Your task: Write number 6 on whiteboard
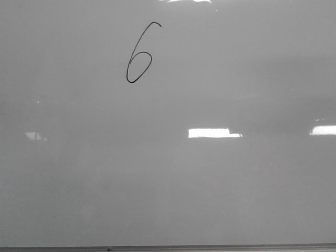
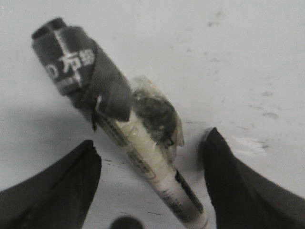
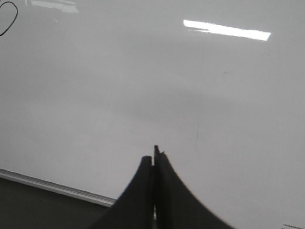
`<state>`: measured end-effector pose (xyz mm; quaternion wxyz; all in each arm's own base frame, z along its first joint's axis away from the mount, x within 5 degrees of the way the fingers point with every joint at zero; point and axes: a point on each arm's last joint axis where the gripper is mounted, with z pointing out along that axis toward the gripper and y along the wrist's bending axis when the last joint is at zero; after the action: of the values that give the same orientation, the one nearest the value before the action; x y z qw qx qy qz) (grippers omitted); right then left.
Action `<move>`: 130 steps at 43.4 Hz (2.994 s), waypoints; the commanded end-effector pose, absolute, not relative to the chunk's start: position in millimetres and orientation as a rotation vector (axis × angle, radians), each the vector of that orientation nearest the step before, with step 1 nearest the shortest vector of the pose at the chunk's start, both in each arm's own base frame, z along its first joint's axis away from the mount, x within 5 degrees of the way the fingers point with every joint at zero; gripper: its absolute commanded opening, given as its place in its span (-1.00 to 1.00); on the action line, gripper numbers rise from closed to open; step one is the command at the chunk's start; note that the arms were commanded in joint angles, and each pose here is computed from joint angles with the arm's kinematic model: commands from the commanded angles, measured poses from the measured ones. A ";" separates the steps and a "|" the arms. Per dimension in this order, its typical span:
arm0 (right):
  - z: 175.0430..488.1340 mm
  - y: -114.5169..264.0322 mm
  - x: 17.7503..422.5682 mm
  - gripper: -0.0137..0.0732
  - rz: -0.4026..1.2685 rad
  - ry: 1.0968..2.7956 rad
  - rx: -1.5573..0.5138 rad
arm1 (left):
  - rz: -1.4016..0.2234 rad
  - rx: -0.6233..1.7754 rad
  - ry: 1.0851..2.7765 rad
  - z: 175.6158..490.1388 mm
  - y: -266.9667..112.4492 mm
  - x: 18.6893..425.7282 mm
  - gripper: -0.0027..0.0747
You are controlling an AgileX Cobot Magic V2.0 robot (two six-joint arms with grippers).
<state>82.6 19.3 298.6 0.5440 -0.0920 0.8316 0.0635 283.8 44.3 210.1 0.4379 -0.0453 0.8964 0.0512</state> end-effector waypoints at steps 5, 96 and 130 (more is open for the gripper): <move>313.6 20.3 84.8 -0.84 0.156 1.873 -0.227 | 0.136 -0.121 2.127 233.8 43.7 286.1 0.32; 303.2 7.7 46.3 -0.84 0.227 1.585 -0.212 | 0.035 0.119 1.535 292.4 -4.1 65.5 -0.98; 303.1 7.7 46.4 -0.84 0.226 1.586 -0.212 | 0.029 0.050 1.550 203.5 -0.8 55.4 -0.98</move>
<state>46.5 6.7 289.3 0.6581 -0.0886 0.7410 0.0999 56.0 -1.0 196.0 0.6773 0.0324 0.7347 0.0187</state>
